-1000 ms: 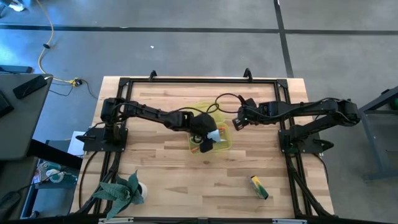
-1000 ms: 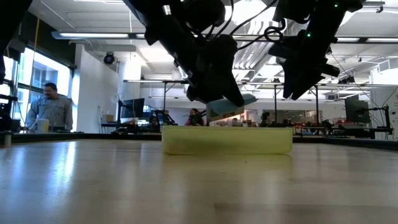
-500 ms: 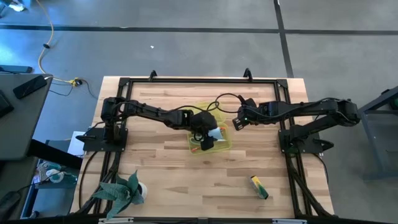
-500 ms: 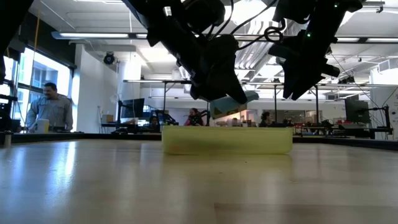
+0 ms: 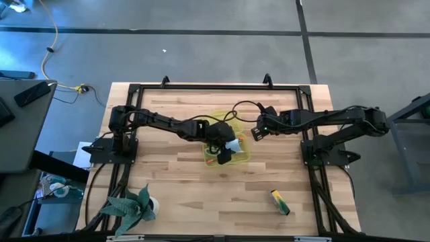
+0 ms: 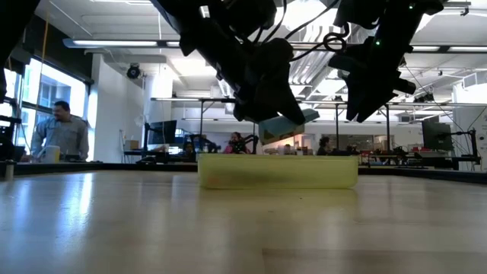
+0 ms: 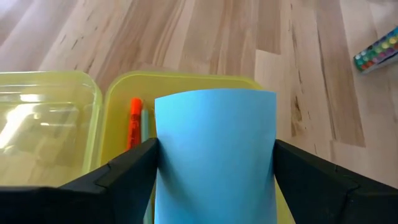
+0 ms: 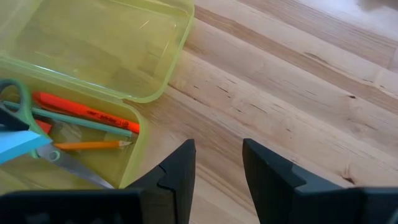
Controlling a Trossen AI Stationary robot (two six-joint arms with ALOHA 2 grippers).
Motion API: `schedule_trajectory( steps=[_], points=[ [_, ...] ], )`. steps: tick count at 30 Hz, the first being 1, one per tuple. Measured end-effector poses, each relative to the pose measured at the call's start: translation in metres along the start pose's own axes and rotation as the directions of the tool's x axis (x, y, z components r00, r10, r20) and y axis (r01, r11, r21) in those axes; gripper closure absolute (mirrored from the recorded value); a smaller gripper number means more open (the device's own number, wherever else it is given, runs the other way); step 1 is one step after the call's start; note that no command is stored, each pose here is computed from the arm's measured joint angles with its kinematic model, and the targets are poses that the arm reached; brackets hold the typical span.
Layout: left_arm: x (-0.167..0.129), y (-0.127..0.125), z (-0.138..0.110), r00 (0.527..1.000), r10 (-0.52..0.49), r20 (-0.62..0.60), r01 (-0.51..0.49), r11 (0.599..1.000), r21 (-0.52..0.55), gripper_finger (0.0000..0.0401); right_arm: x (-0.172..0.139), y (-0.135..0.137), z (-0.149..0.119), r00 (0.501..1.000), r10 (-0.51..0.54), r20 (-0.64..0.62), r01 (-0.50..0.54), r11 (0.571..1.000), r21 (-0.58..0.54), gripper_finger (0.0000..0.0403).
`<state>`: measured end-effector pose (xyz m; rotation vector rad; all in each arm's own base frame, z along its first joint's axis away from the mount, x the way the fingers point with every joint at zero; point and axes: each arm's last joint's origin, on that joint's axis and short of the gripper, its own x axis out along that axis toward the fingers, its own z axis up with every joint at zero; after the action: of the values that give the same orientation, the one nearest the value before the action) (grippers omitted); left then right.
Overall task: Pack school essentials
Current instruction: Put the blue sticky notes into the yellow storage box, then put the box of crayons into the yellow storage box
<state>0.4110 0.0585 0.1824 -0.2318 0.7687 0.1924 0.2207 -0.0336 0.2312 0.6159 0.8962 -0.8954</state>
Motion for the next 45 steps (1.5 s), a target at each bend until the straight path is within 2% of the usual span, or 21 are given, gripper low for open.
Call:
schedule_trajectory(
  steps=[9,14,18,24,32,39,45],
  points=[
    [0.0,0.001,0.0,1.0,0.031,0.002,-0.031,1.0,-0.001,0.0109,0.0,0.0,0.0,1.0,0.0,0.0,0.0,1.0,0.0,0.0279],
    [0.0,-0.001,0.0,0.998,-0.055,-0.013,0.055,0.999,-0.001,0.0104,0.0,0.0,0.0,1.0,0.0,0.0,0.0,1.0,0.0,0.0279],
    [0.0,-0.001,0.0,0.999,-0.052,-0.01,0.052,0.999,-0.001,0.0077,0.0,0.0,0.0,1.0,0.0,0.001,0.0,1.0,0.0,0.0279],
    [0.0,0.0,0.0,1.0,-0.007,-0.001,0.007,1.0,0.026,0.0011,0.0,0.0,0.0,1.0,0.0,0.0,0.0,1.0,0.0,0.0279],
    [0.0,0.001,0.0,1.0,-0.006,0.0,0.006,1.0,0.028,0.0002,0.0,0.0,0.0,1.0,0.0,0.0,0.0,1.0,0.0,0.0279],
    [-0.013,0.002,0.004,1.0,-0.01,-0.006,0.01,0.989,0.15,0.0001,0.0,0.0,0.0,1.0,0.0,0.0,0.0,1.0,0.0,0.0279],
    [-0.034,0.0,0.003,0.995,-0.043,-0.092,0.065,0.967,0.246,0.0001,0.0,0.0,0.0,1.0,0.0,0.001,0.0,1.0,0.0,0.0279]
  ],
)
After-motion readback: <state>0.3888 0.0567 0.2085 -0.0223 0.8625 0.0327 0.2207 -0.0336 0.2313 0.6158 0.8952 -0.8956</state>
